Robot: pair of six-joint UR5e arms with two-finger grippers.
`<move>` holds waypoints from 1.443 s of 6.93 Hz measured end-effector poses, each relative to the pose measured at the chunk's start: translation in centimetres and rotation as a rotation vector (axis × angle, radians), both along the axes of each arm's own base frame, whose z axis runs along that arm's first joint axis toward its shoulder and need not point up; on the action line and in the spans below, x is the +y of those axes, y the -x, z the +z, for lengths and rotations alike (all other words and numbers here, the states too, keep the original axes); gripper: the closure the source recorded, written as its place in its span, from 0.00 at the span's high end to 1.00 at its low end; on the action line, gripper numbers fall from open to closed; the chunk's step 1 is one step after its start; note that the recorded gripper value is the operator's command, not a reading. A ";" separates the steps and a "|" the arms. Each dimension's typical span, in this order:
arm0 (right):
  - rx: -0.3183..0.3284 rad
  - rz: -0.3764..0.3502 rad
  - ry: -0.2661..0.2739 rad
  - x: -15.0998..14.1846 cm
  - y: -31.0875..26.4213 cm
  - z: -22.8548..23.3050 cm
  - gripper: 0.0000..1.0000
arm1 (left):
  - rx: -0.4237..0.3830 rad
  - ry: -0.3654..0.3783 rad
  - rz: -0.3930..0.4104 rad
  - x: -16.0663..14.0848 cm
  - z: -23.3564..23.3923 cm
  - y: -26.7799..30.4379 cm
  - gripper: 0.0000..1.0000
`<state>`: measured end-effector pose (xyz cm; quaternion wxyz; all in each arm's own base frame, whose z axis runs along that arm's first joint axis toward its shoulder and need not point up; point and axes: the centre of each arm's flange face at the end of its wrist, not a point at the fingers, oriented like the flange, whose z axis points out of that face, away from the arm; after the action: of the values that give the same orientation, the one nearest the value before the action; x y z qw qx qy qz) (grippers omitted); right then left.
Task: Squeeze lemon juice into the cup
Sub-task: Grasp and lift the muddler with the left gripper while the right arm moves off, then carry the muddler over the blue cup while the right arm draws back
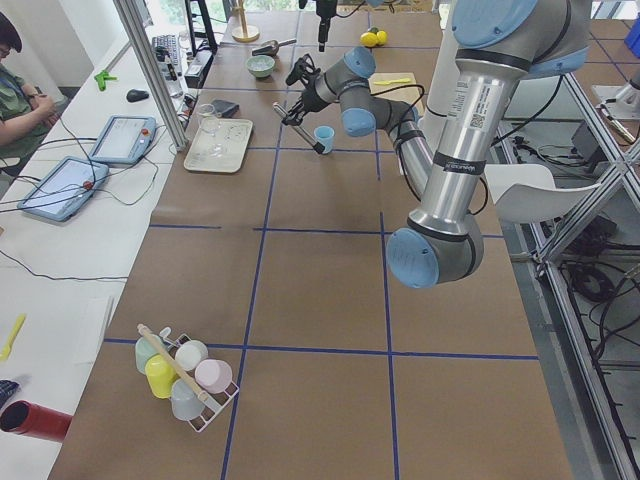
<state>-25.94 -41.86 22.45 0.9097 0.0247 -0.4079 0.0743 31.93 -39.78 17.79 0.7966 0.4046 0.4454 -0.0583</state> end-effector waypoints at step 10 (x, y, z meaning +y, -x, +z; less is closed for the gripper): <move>-0.009 0.018 0.003 -1.7 -4.2 1.1 1.00 | 0.503 -0.236 -0.259 6.5 -6.4 -9.8 0.00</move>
<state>-21.76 -43.61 23.56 0.9071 0.0268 -0.4117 0.0830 41.69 -33.26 11.37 0.5947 0.5207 0.5769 -0.2057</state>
